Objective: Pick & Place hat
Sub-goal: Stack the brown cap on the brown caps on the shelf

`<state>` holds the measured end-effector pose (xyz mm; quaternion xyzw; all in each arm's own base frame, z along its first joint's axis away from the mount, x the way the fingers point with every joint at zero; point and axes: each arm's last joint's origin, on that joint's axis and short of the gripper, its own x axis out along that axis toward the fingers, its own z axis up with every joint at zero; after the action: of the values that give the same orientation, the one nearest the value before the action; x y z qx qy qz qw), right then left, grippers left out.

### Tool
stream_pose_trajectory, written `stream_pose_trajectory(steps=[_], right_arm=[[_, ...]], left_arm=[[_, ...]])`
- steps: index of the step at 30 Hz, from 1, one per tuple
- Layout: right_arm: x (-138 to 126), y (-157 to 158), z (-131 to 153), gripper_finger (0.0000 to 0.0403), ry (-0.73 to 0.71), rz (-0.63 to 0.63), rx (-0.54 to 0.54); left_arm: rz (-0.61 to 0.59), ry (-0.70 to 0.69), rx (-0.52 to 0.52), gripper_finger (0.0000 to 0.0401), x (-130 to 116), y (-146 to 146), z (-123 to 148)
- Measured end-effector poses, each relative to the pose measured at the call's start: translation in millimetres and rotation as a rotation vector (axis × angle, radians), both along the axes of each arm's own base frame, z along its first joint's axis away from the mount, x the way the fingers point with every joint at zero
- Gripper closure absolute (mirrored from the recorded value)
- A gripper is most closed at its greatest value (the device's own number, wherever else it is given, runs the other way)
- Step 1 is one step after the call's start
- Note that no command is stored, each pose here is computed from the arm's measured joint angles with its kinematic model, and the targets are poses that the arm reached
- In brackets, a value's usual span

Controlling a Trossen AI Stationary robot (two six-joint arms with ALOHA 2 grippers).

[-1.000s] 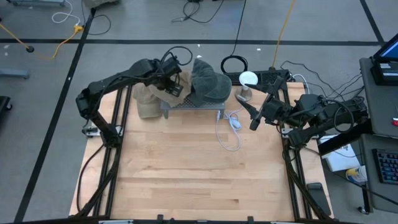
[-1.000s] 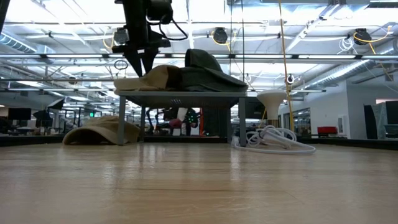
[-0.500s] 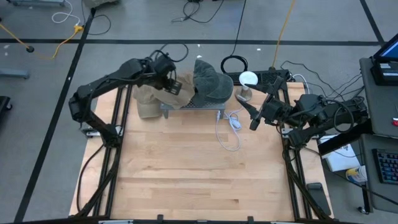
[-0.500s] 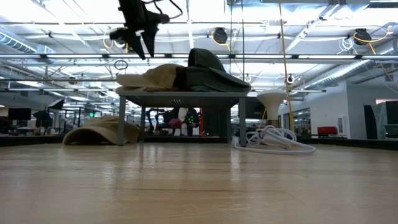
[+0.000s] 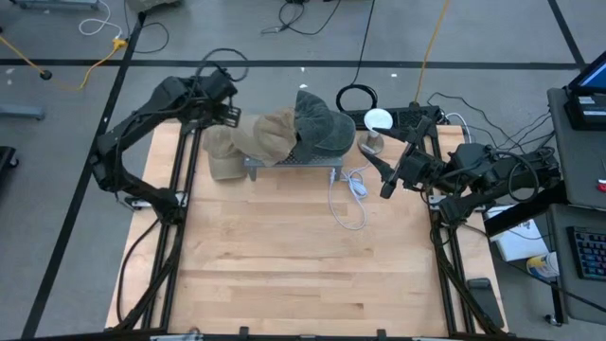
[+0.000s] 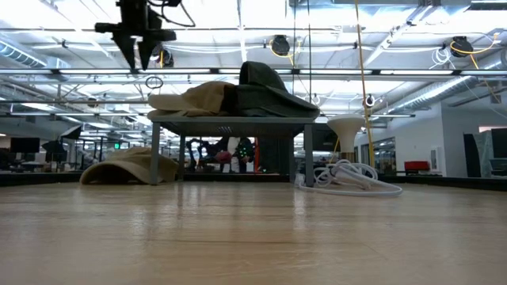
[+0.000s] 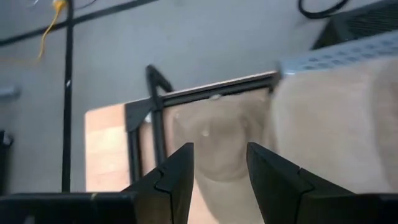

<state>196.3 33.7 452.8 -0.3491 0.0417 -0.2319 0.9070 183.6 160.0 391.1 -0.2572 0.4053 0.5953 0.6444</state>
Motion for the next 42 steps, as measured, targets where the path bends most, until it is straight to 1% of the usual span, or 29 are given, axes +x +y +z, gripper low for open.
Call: stream_pose_trajectory(steps=[4, 8, 11, 16, 24, 28, 30, 32, 35, 39, 42], right_arm=[[0, 0, 0, 0.0151, -0.016, 0.003, 0.031], [0, 0, 0, 0.0151, -0.021, 0.004, 0.042], [0, 0, 0, 0.0151, -0.021, 0.004, 0.042], [0, 0, 0, 0.0151, -0.021, 0.004, 0.042], [0, 0, 0, 0.0151, -0.021, 0.004, 0.042], [0, 0, 0, 0.0151, -0.019, 0.004, 0.042], [0, -1, -1, 0.0151, -0.016, -0.001, 0.041], [1, -3, -2, 0.0151, 0.000, -0.011, 0.037], [1, -6, -6, 0.0151, 0.040, -0.028, 0.028], [2, -11, -10, 0.0151, 0.069, -0.050, 0.040], [3, -15, -12, 0.0151, 0.086, -0.071, 0.059]], left_arm=[[0.101, -0.022, -0.014, 0.0249, -18, 20, 0], [0.192, -0.141, -0.051, 0.0249, -38, 43, 1], [0.278, -0.219, -0.057, 0.0249, -55, 59, 1], [0.368, -0.315, -0.048, 0.0249, -67, 89, -7], [0.559, -0.424, -0.034, 0.0249, -58, 134, -34], [0.670, -0.469, -0.119, 0.0249, -50, 150, -58], [0.744, -0.484, -0.162, 0.0249, -48, 154, -68], [0.826, -0.485, -0.187, 0.0249, -46, 157, -76], [0.924, -0.465, -0.185, 0.0249, -44, 158, -84], [1.001, -0.391, -0.202, 0.0249, -45, 157, -93], [1.075, -0.365, -0.222, 0.0249, -45, 156, -100]])
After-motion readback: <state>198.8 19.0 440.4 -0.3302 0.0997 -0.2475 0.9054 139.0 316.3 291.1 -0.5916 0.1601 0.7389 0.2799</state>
